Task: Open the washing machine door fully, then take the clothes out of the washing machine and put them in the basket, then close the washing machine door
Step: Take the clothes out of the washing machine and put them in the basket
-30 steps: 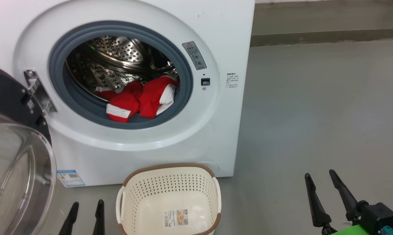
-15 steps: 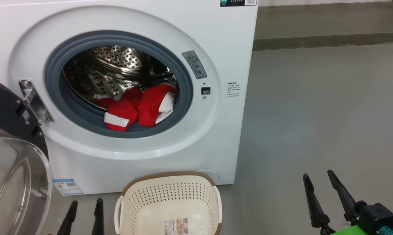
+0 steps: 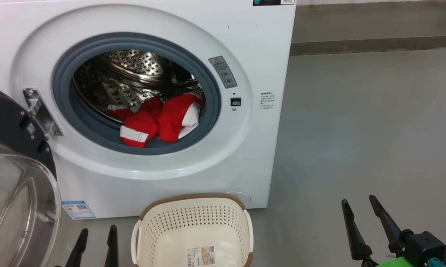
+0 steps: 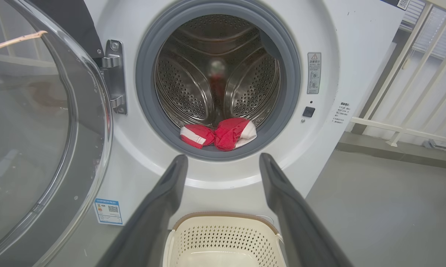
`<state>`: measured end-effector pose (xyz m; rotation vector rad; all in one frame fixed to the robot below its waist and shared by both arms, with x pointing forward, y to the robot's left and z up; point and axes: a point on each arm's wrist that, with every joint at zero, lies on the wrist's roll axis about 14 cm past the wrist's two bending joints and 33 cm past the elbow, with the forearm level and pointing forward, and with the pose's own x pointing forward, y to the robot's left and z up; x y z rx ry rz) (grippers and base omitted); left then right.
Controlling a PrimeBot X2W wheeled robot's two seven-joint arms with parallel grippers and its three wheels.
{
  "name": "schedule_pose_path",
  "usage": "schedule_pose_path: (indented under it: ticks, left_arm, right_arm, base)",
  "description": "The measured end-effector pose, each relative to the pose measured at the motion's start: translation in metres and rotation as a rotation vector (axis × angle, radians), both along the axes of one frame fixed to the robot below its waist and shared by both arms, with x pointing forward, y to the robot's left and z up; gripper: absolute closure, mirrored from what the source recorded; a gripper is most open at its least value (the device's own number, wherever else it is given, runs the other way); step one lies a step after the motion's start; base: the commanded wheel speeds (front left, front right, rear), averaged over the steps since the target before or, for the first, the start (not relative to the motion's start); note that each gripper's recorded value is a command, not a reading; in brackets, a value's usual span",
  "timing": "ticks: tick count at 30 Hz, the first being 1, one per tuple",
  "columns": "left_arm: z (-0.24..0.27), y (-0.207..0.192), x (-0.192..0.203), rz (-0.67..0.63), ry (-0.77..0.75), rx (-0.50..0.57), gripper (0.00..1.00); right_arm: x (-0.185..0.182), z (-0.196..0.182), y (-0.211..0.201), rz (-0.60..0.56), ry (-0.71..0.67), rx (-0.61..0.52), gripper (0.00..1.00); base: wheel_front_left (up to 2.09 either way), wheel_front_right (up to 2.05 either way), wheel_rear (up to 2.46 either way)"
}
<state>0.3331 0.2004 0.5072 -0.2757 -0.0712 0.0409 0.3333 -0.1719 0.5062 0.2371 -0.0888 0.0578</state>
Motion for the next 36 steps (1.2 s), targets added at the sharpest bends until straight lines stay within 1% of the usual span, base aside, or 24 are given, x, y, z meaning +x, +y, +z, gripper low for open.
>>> schedule_pose_path:
  ticks: [16,24,31,36]
  left_arm:
    - [-0.006,0.006,0.004,0.030,0.018,-0.002,0.00]
    - [0.003,0.008,0.031,0.042,-0.012,-0.002,0.00]
    - [0.002,0.006,0.063,0.042,-0.009,0.041,0.00]
    - [-0.002,0.002,0.090,0.037,0.001,0.049,0.00]
  right_arm:
    - [0.009,-0.013,0.011,0.037,0.045,-0.002,0.00]
    - [0.023,-0.020,0.023,0.071,0.065,0.001,0.00]
    - [0.042,-0.028,0.034,0.103,0.085,0.000,0.00]
    - [0.057,-0.035,0.041,0.122,0.098,0.005,0.00]
  base:
    - [0.00,0.00,0.00]
    - [0.00,0.00,0.00]
    - [0.00,0.00,0.00]
    - [0.00,0.00,0.00]
